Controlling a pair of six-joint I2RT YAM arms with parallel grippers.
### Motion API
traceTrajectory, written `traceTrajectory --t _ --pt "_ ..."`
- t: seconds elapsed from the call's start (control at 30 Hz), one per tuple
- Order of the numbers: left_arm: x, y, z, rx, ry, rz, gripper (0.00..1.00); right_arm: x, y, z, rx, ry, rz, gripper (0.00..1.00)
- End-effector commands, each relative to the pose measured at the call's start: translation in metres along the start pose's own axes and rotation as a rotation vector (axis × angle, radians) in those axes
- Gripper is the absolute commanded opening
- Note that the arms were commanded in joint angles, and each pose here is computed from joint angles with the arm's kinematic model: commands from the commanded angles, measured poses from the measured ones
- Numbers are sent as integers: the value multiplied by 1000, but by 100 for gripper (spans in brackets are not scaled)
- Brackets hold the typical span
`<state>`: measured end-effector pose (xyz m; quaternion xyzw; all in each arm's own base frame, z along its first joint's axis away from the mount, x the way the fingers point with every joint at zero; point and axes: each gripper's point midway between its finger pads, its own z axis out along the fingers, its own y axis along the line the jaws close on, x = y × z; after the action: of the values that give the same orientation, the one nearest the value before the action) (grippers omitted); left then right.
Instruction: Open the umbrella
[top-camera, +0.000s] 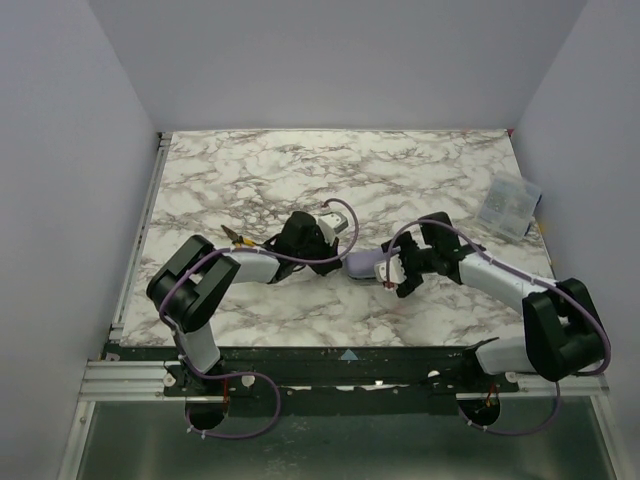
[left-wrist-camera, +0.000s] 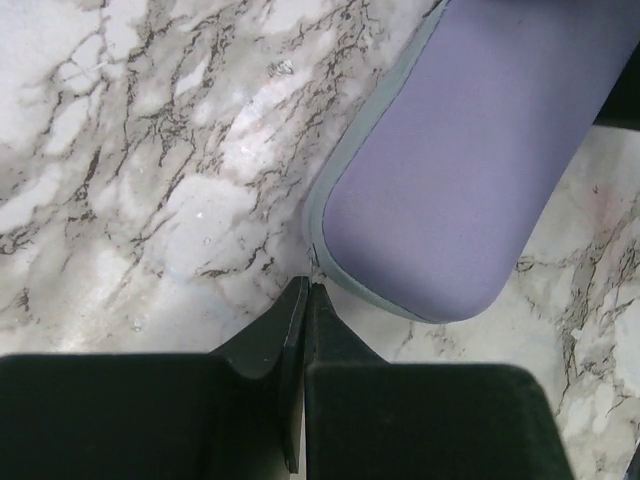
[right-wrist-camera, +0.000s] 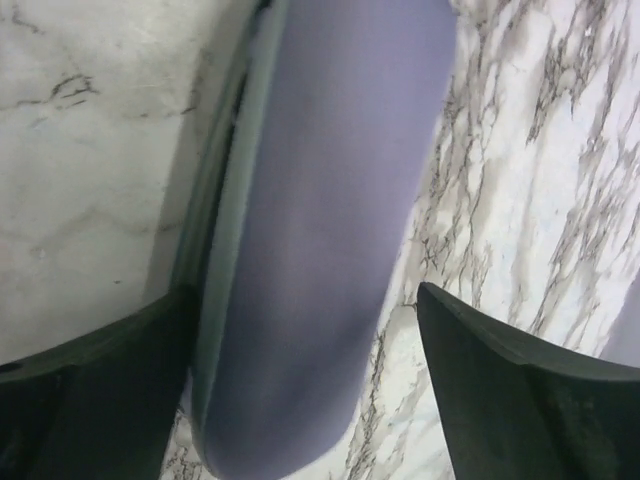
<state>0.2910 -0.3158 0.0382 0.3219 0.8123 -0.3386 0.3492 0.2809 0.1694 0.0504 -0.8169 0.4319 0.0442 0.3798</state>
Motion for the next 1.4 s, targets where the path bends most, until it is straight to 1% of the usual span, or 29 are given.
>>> traceTrajectory --t 0.0,0.1,0.2,0.3,0.37,0.43,0.47,0.53,0.6,0.67,0.77,0.97,1.07,1.13,1.2,1.27,1.3,1.37 --pt "10 -15 -7 30 -9 63 0 -6 -23 -7 30 -19 121 95" --pt "15 -29 -8 51 -13 60 0 -14 -39 -30 94 -12 241 99" --pt "18 -42 -5 72 -13 61 0 -20 -45 -54 143 16 383 100" --pt "19 -49 -3 70 -11 58 0 -21 -30 -76 118 76 557 100" --pt "19 -54 -1 74 -12 53 0 -17 -21 -88 136 138 710 100" --pt "20 -61 1 85 -15 62 0 -9 -20 -98 184 211 943 100" --pt "20 -66 3 90 -15 75 0 -9 -21 -103 195 233 1087 100" --pt "21 -70 6 83 -15 88 0 -10 -23 -106 189 272 1340 100" --pt "19 -70 10 61 -14 85 0 -10 -27 -104 187 283 1547 100" --pt "19 -74 12 72 -11 98 0 -10 -32 -99 182 263 1679 100" --pt "17 -80 15 85 -13 131 0 -13 -33 -89 148 229 1826 100" --pt "12 -94 21 113 -25 175 0 -13 -23 -55 60 195 2006 100" --pt "13 -103 25 125 -25 200 0 -15 -27 -43 21 140 2037 100" --pt "12 -108 27 133 -29 207 0 -12 -22 -36 17 147 2061 100" --pt "12 -111 28 138 -28 211 0 -5 -11 -30 8 200 2075 99" --pt "12 -110 29 135 -27 208 0 2 -3 -26 10 241 2067 94" --pt "13 -110 29 135 -25 206 0 4 1 -24 5 248 2064 90" --pt "14 -109 29 131 -21 205 0 7 6 -19 -1 256 2056 75"
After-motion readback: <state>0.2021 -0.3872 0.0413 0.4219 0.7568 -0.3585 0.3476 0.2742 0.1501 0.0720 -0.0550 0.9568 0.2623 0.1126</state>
